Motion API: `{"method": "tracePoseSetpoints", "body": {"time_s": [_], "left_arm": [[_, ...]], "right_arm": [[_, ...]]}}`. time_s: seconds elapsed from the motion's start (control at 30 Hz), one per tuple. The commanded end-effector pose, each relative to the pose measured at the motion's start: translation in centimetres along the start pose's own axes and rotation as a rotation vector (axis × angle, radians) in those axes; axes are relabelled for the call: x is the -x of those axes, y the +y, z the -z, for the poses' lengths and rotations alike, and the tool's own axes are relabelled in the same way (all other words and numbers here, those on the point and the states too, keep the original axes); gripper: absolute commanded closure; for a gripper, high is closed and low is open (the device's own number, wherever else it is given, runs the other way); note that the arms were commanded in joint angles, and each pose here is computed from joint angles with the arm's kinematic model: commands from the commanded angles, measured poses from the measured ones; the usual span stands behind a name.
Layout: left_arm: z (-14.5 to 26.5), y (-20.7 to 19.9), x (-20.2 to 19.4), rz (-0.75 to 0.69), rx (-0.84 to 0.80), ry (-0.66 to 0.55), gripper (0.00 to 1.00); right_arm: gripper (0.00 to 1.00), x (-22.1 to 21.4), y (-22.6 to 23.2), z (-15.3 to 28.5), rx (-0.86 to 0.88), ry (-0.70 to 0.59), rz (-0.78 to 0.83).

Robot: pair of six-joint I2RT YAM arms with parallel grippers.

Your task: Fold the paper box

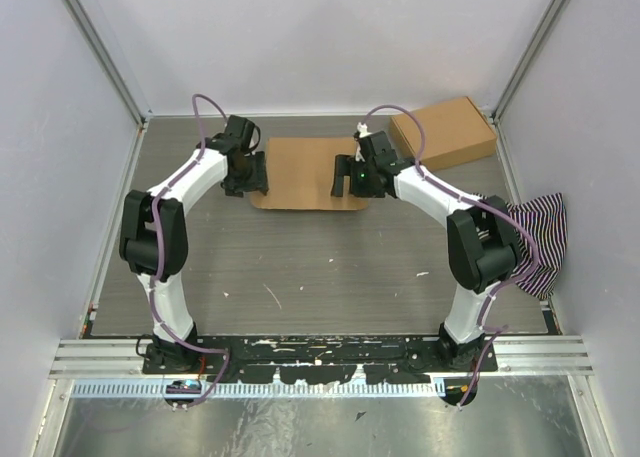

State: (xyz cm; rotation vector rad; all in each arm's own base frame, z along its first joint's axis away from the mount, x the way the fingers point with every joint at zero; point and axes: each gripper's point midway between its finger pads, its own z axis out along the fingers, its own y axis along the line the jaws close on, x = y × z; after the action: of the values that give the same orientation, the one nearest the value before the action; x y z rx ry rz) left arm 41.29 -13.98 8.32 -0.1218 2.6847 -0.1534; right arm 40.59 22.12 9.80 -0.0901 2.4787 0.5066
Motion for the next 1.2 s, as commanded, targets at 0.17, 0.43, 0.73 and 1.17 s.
{"method": "tracePoseSetpoints", "body": {"time_s": [0.17,0.43,0.73,1.17], "left_arm": [[0.5,-1.9,0.3,-0.029,-0.057,-0.018,0.31],[-0.7,-2.6,-1.0,-0.025,-0.076,0.022,0.32],[-1.3,-3.1,-1.5,-0.047,-0.066,0.035,0.34],[-0.9,-4.8,-2.8,-0.077,-0.123,0.053,0.41]], "right_arm": [[0.11,1.2,1.0,-0.1,-0.060,-0.073,0.042],[0.11,0.2,0.6,-0.7,-0.079,-0.055,0.057],[0.14,-0.3,1.7,-1.0,-0.016,-0.030,0.081],[0.20,-1.4,2.2,-0.8,0.012,0.000,0.074]]}}
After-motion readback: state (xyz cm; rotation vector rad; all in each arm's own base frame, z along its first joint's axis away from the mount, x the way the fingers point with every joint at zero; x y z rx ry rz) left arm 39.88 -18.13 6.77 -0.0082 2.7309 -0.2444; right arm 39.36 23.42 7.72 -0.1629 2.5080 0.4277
